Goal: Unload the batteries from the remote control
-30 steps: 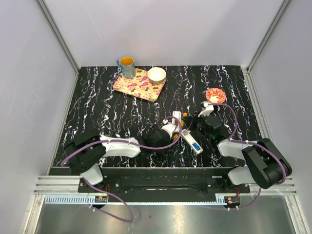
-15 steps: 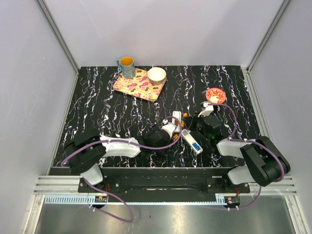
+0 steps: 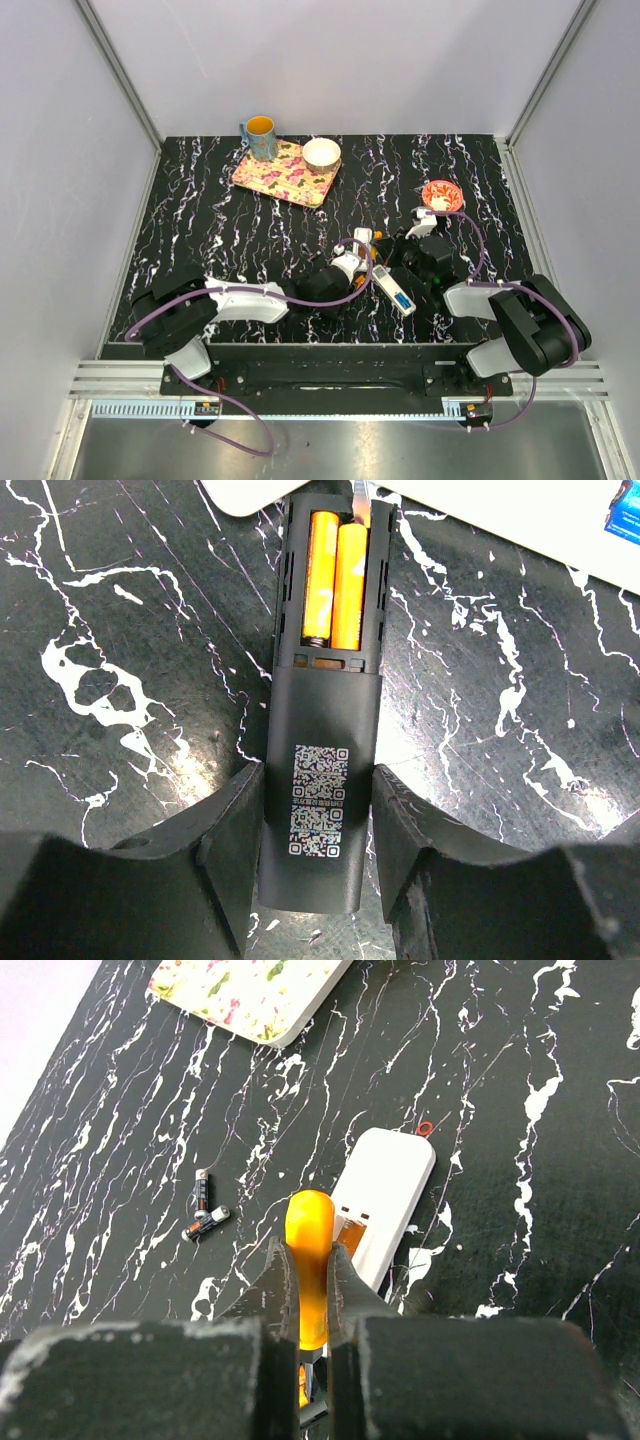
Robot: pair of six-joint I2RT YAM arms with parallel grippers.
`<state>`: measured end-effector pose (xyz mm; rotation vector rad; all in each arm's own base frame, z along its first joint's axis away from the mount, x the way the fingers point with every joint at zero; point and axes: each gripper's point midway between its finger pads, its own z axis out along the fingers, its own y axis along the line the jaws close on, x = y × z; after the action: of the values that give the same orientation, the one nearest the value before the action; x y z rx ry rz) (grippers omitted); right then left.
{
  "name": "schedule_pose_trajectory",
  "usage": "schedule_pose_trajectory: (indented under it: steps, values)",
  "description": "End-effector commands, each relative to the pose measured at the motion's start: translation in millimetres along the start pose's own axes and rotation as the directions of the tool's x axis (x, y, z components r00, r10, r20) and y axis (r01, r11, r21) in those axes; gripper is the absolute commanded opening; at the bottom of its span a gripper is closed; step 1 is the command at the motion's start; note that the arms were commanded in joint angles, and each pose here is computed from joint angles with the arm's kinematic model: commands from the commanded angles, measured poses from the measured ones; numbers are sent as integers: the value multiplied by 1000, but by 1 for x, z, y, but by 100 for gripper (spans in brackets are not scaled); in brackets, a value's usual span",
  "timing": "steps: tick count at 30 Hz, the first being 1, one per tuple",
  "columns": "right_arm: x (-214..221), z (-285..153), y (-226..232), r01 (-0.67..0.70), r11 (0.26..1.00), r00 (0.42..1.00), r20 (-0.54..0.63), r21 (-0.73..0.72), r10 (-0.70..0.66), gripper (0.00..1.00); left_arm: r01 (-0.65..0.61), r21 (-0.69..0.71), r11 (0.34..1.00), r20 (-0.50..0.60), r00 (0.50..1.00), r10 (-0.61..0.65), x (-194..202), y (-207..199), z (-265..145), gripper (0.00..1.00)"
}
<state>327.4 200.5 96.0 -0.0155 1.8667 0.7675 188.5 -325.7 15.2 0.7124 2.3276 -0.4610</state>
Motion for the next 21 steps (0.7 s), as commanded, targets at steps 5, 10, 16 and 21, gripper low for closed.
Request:
schedule_pose_trajectory:
  steps: [5, 10, 16, 21]
  values:
    - [12, -4, 40, -147, 968, 989, -65, -202, 136, 0, -6, -24, 1000, -305, 953, -2, 93, 17, 0, 0]
    - [14, -6, 52, -214, 939, 977, -79, -269, 200, 0, -5, -22, 1000, -301, 954, -2, 92, 17, 0, 0]
    - [11, -9, 60, -240, 924, 971, -89, -297, 224, 0, -3, -25, 1000, -301, 954, -5, 93, 18, 0, 0]
    - [7, -11, 62, -238, 926, 971, -95, -293, 220, 0, -1, -25, 1000, -302, 953, -6, 93, 18, 0, 0]
